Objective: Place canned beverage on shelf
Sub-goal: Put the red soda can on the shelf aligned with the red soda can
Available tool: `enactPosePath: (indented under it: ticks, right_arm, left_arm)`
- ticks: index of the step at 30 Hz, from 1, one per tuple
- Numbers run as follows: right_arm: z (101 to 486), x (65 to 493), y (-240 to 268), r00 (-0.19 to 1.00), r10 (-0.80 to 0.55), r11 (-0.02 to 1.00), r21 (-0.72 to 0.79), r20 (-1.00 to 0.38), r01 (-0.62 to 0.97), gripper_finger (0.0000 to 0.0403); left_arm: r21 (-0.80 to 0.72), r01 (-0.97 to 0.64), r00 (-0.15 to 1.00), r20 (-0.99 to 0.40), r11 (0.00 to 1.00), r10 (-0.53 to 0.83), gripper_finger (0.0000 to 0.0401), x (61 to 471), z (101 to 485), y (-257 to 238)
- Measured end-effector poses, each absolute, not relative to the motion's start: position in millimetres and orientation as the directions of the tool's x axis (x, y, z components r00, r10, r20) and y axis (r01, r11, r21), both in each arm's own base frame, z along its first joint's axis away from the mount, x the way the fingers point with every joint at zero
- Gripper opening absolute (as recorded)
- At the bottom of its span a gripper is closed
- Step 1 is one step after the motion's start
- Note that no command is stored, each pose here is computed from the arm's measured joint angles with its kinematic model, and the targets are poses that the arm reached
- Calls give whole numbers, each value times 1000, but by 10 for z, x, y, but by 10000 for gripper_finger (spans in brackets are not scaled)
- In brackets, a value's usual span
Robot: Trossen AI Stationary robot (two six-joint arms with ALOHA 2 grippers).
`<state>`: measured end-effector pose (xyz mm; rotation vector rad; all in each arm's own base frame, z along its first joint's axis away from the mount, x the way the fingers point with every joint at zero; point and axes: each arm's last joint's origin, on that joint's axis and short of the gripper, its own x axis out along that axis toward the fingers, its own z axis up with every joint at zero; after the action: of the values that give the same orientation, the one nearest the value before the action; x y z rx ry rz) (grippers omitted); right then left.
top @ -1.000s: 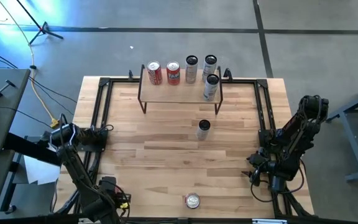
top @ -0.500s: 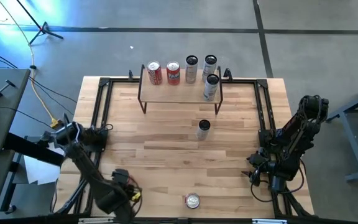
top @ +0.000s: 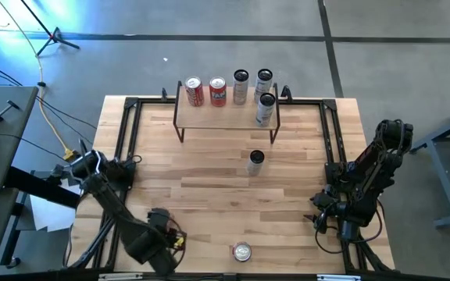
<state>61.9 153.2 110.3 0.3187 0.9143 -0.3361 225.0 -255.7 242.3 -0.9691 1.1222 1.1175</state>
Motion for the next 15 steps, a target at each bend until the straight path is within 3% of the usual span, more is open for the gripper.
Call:
enactPosePath:
  ticks: [7,15]
  right_arm:
    - [1103,619,1532,566,-147,902,125,-811,413,339]
    - [1103,619,1532,566,-147,902,125,-811,414,339]
  left_arm:
    - [-48,-986,92,-953,157,288,264,2043,2491,-2610]
    - [13,-986,59,-906,167,419,274,1992,2456,-2450]
